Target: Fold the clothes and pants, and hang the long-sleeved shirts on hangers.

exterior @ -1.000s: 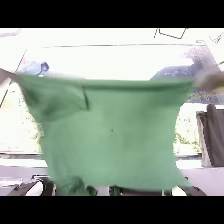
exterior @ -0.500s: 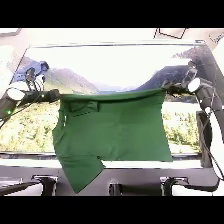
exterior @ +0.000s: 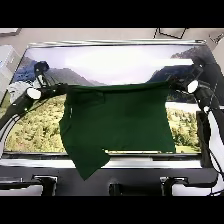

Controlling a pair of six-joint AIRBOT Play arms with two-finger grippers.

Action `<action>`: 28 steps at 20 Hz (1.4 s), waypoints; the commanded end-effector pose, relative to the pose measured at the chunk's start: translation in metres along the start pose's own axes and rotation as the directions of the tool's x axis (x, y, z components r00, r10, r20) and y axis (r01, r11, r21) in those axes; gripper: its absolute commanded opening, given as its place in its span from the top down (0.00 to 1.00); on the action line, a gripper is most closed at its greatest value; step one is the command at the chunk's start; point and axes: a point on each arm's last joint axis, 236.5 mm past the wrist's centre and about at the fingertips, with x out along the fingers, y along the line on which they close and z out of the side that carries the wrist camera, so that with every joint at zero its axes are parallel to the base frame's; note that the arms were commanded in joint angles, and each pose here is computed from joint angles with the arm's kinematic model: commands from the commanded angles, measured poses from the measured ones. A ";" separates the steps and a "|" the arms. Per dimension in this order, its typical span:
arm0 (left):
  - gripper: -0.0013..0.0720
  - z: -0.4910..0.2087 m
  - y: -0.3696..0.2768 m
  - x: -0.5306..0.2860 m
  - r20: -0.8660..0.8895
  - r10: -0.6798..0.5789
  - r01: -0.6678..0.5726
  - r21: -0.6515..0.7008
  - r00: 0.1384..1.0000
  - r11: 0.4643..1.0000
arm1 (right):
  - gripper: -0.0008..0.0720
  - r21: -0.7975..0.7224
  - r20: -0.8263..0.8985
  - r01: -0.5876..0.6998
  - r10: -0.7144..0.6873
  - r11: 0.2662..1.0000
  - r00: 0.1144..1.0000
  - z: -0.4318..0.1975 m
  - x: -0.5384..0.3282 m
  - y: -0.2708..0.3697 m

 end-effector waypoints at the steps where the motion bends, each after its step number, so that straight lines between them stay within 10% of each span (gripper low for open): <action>1: 0.95 -0.017 -0.016 0.017 -0.028 -0.016 0.016 0.005 0.999 1.000 | 0.94 -0.003 -0.133 0.067 -0.067 0.998 0.989 -0.036 0.014 -0.022; 7: 0.95 -0.025 -0.013 -0.044 -0.257 -0.104 0.093 -0.056 0.961 0.994 | 0.94 -0.063 -0.273 0.117 -0.129 0.991 0.953 -0.034 -0.034 -0.056; 11: 0.95 -0.141 -0.009 -0.078 -0.621 -0.168 0.076 -0.172 0.766 0.982 | 0.94 -0.191 -0.581 0.095 -0.191 0.977 0.791 -0.122 -0.058 -0.075; 24: 0.95 -0.188 0.017 -0.086 -0.711 -0.089 -0.043 -0.166 0.697 0.985 | 0.94 -0.211 -0.677 0.119 -0.233 0.970 0.698 -0.156 -0.060 -0.095; 25: 0.93 -0.186 0.017 -0.086 -0.708 -0.094 -0.043 -0.173 0.700 0.984 | 0.85 -0.209 -0.677 0.120 -0.233 0.970 0.698 -0.155 -0.061 -0.094; 26: 0.76 -0.181 0.018 -0.089 -0.708 -0.102 -0.041 -0.182 0.699 0.982 | 0.55 -0.209 -0.684 0.121 -0.234 0.970 0.691 -0.153 -0.065 -0.093; 28: 0.25 -0.163 0.022 -0.106 -0.721 -0.125 -0.036 -0.203 0.681 0.979 | 0.21 -0.206 -0.709 0.113 -0.228 0.972 0.668 -0.138 -0.084 -0.091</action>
